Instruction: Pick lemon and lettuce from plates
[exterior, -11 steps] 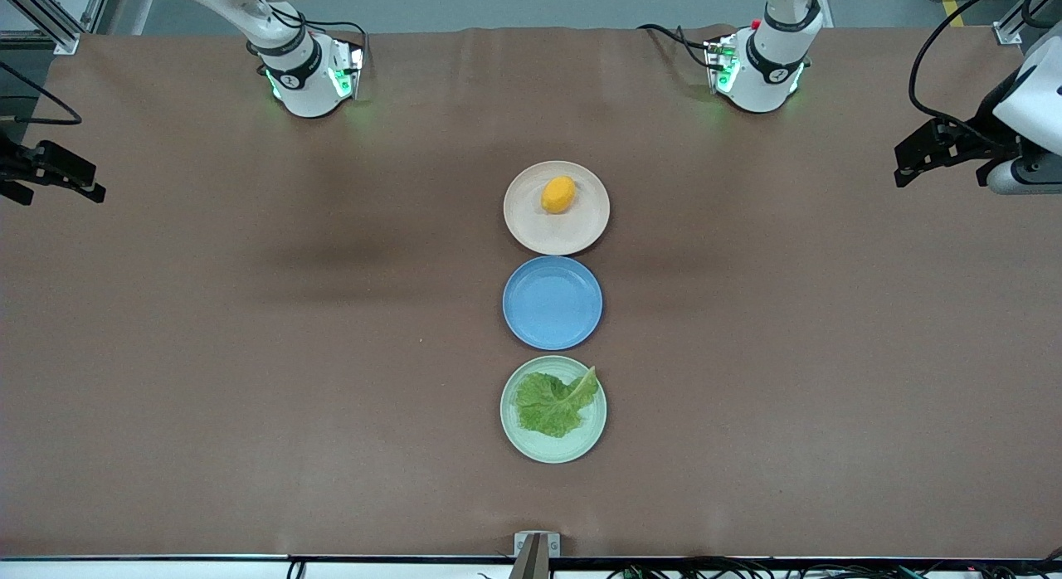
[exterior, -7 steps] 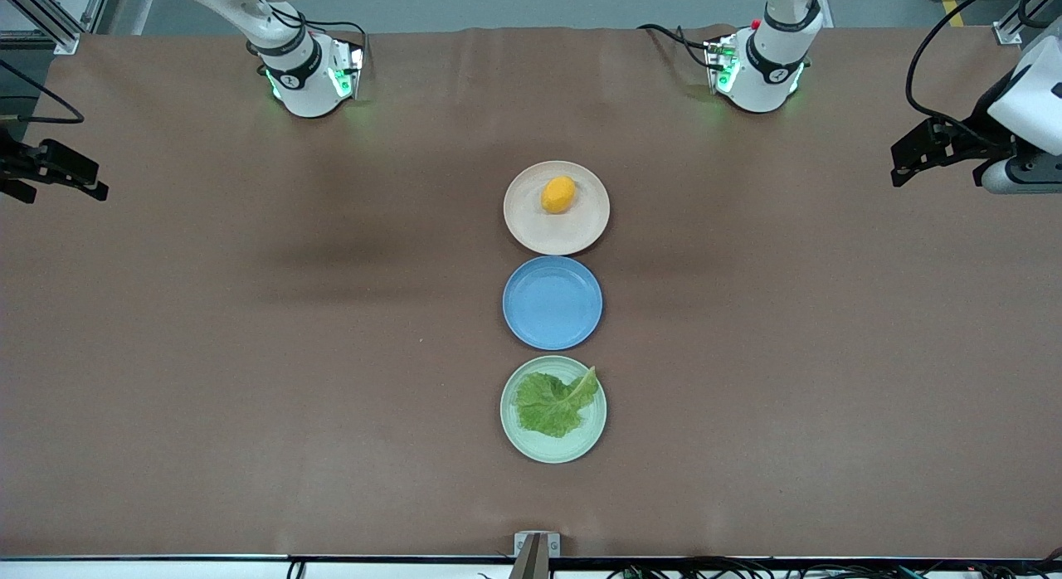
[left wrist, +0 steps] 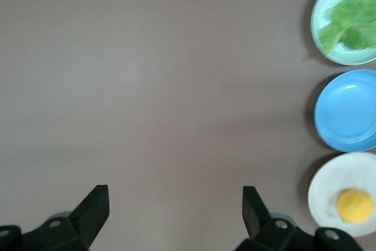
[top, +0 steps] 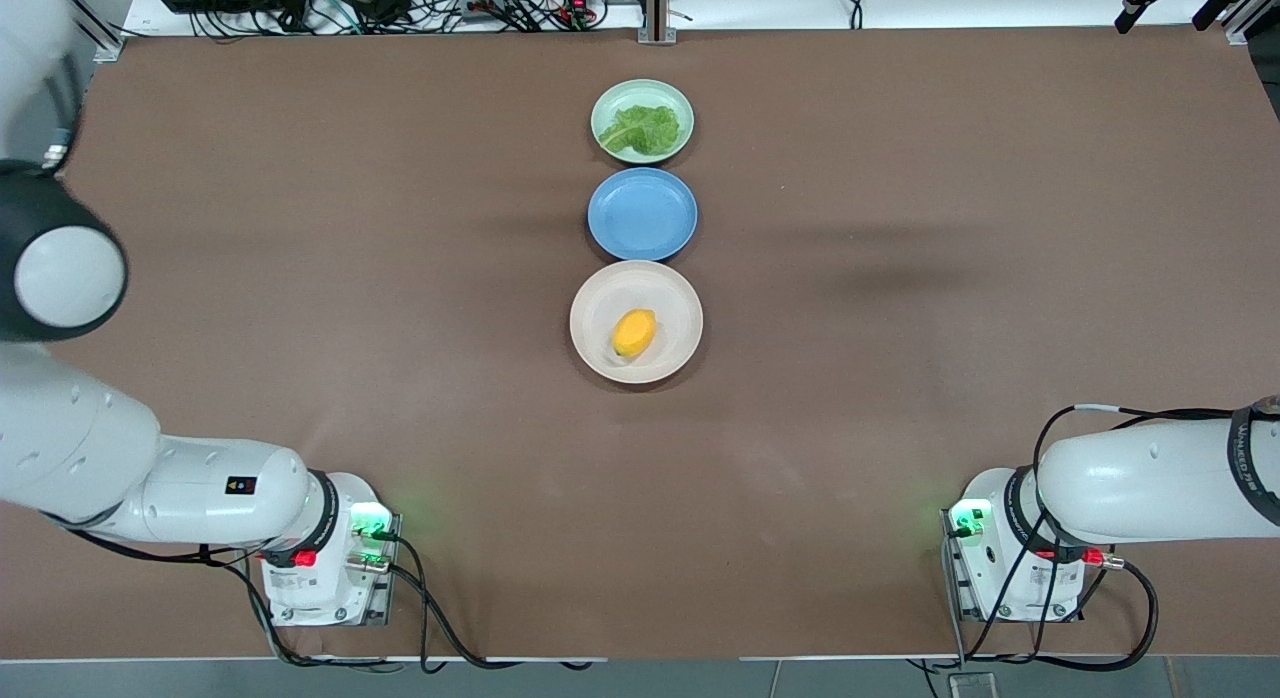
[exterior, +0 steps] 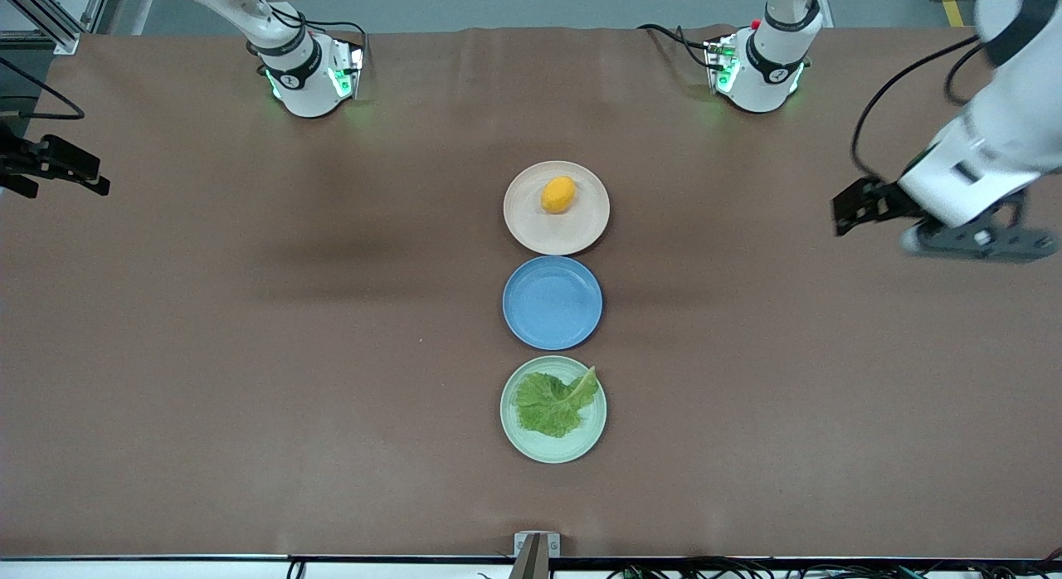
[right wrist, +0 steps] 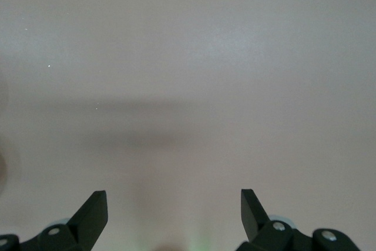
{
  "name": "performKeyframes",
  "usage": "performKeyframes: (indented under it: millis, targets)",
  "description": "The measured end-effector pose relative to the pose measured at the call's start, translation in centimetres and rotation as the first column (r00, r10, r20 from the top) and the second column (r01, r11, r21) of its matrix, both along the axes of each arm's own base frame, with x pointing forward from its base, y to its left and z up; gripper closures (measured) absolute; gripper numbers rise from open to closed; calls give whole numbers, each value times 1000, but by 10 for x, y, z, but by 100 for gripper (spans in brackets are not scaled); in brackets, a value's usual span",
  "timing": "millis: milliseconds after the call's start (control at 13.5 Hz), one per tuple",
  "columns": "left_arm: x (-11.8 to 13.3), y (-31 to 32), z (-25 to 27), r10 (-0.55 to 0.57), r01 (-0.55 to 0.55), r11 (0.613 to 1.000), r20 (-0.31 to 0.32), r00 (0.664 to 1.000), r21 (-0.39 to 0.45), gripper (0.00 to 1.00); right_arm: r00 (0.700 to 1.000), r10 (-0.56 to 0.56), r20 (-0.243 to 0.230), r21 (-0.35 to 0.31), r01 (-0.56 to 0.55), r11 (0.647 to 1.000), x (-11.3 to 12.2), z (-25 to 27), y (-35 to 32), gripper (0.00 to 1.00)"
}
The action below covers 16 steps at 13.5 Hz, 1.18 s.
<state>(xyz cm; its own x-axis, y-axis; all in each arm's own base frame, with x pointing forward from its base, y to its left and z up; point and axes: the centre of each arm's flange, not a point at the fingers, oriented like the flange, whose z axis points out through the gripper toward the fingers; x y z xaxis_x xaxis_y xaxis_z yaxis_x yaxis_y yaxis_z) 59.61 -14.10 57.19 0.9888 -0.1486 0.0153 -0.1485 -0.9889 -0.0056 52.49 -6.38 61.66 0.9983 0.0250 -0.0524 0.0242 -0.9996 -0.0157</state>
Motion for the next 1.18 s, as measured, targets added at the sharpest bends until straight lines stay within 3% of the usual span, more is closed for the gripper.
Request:
performKeyframes:
  millis: [295, 591, 1034, 1182]
  targets:
    - [31, -112, -94, -82, 87, 994, 69, 994, -70, 0, 1000, 5, 0, 0, -5, 1000, 0, 0, 3, 0]
    - [52, -176, -190, -134, 156, 978, 158, 978, -139, 0, 1000, 0, 1, -1, 0, 1000, 0, 1, 3, 0]
    - [53, -240, -319, -145, 223, 946, 307, 941, -236, 0, 1000, -21, 1, -2, 21, 1000, 0, 1, 3, 0]
    - [51, -245, -344, -189, 274, 936, 339, 922, -223, 4, 1000, -23, 8, -2, 23, 1000, 0, 4, 2, 0]
